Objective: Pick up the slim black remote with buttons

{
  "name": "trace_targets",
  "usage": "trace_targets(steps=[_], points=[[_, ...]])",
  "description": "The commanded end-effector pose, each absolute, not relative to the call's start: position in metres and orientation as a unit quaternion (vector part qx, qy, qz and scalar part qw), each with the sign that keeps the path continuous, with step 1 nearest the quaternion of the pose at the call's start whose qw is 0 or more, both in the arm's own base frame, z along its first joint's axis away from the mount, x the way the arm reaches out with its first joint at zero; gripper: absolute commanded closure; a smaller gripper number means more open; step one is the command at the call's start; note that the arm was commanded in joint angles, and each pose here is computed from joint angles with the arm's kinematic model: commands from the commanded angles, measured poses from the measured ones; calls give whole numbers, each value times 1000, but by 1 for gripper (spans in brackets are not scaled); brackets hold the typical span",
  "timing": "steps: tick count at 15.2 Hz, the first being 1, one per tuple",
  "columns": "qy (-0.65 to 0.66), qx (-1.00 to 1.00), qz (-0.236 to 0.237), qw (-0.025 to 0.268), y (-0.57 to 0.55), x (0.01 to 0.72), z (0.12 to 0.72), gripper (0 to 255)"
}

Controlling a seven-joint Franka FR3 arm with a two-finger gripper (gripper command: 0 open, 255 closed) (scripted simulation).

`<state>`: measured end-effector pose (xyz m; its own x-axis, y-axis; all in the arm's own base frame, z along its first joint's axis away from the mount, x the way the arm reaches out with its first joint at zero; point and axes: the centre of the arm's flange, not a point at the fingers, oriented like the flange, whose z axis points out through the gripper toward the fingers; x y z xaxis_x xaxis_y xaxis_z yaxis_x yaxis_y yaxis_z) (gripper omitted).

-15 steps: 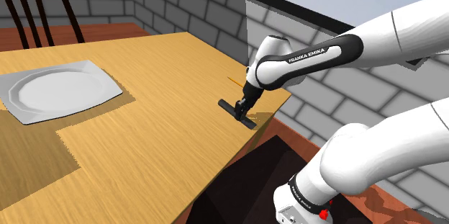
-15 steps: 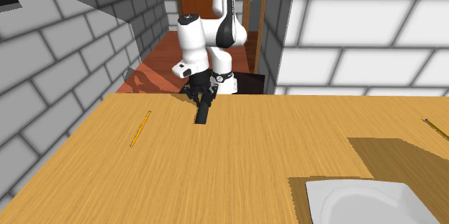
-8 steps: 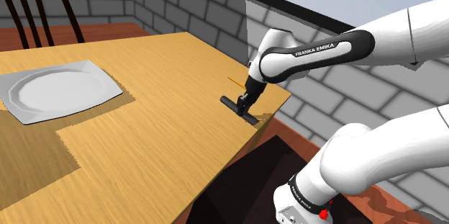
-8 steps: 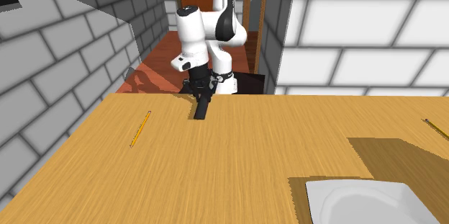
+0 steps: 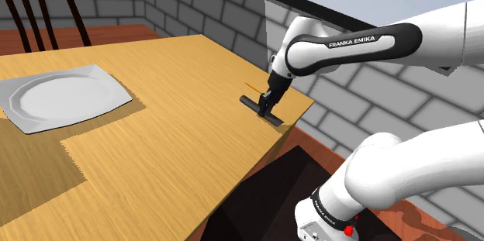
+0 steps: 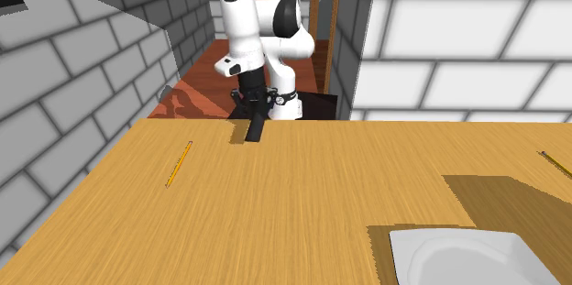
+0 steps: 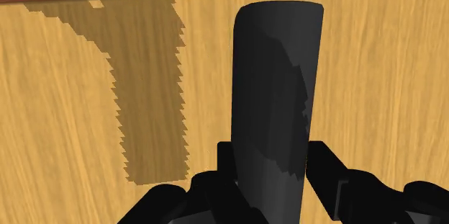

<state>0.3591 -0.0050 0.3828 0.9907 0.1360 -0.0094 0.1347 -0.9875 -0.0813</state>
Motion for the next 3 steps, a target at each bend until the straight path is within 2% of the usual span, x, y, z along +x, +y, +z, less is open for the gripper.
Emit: trace_targets(steps=[1,3], points=[[-68,-997,8,40,-4,357,395,255],[-68,-997,8,40,-4,357,396,255]])
